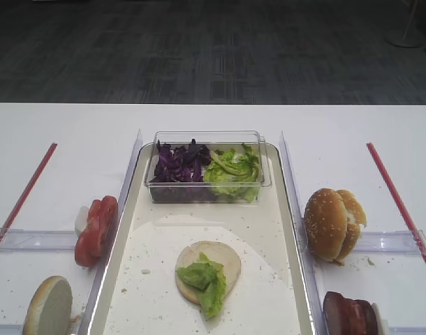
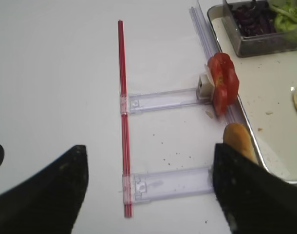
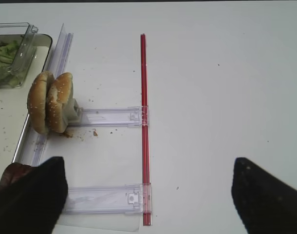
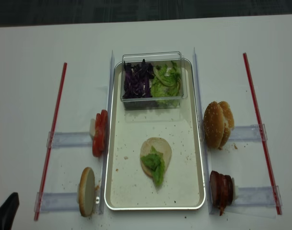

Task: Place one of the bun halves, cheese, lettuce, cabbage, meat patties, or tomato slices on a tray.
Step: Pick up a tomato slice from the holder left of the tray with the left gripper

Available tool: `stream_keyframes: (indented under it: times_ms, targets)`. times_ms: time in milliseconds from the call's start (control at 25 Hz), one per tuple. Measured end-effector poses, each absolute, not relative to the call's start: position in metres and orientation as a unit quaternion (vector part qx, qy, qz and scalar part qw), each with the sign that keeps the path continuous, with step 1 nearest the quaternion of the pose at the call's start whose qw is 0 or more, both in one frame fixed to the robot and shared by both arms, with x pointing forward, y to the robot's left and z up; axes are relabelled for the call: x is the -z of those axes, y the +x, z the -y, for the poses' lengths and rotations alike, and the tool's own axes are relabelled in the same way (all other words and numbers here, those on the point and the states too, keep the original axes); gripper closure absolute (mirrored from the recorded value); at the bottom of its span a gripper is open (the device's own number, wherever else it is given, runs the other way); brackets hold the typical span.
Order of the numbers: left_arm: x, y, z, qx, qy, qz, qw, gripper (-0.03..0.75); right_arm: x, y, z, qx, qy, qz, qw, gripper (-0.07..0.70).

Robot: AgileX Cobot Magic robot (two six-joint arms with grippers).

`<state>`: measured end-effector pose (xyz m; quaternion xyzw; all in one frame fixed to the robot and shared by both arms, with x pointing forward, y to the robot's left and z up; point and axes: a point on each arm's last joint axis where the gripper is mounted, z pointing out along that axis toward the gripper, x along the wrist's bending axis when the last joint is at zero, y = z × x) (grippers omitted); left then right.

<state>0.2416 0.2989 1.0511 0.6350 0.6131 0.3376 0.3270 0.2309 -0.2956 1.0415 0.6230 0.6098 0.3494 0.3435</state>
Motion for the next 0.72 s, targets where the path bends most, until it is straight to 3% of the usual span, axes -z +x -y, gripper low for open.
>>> stream_keyframes:
  times_ms: [320, 720]
  targets:
    - [-1.066, 0.292, -0.298, -0.309, 0.643, -0.623, 0.321, 0.224, -1.041, 0.231, 0.296, -0.349, 0.623, -0.610, 0.344, -0.063]
    - [-1.049, 0.383, -0.301, -0.222, 0.678, -0.659, 0.238, 0.224, -1.041, 0.231, 0.296, -0.349, 0.623, -0.610, 0.344, -0.063]
